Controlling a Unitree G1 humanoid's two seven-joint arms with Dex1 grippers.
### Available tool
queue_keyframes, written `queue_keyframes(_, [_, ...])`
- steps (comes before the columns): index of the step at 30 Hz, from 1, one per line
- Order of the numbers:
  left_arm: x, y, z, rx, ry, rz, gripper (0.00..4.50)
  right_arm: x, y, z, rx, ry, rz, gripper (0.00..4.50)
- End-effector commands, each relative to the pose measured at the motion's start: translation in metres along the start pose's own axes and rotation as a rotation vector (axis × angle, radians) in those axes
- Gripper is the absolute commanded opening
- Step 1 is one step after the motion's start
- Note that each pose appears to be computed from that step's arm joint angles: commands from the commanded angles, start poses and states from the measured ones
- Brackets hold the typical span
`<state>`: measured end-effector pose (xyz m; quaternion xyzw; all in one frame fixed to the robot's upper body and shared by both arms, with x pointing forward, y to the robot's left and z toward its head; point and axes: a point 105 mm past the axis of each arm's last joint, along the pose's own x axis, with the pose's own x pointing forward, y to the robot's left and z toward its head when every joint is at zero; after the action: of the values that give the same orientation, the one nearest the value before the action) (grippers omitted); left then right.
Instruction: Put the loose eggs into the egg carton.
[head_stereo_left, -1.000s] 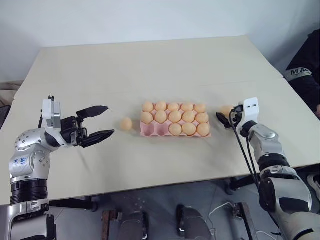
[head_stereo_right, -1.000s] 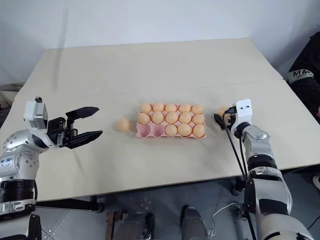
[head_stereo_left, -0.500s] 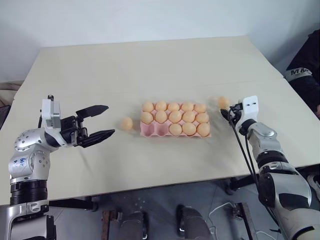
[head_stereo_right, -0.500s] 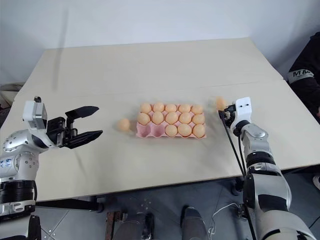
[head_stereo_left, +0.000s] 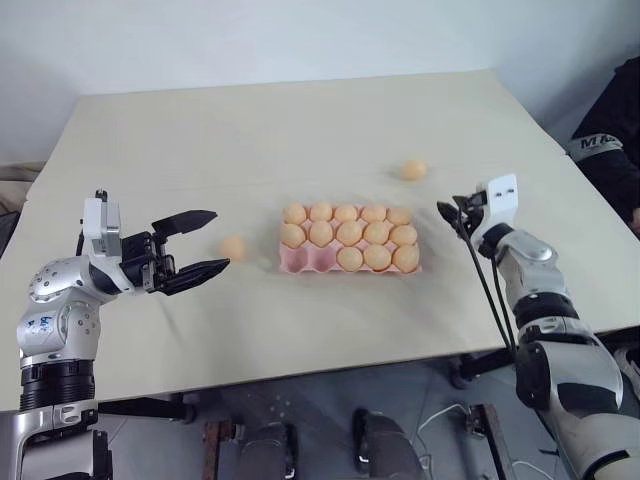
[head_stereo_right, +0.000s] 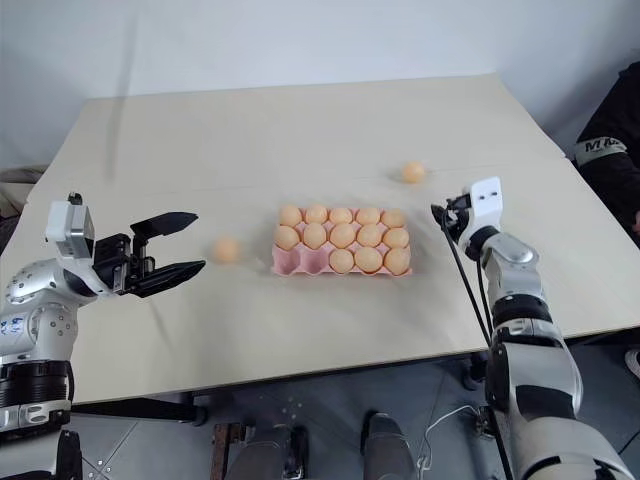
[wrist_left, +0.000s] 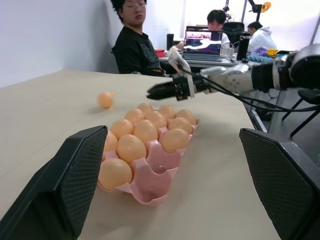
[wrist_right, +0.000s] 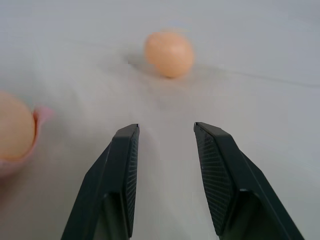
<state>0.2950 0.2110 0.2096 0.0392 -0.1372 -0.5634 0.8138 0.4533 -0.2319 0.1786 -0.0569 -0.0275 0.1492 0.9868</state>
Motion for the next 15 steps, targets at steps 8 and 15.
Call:
queue_keyframes(8, [-0.001,-0.001,0.012,0.059,-0.038,0.018,4.50,0.017,0.013,0.025,-0.003,-0.072,0.001,1.81])
queue_keyframes(15, [0.000,-0.001,0.012,0.061,-0.038,0.021,4.50,0.024,0.024,0.033,-0.005,-0.083,0.028,2.17])
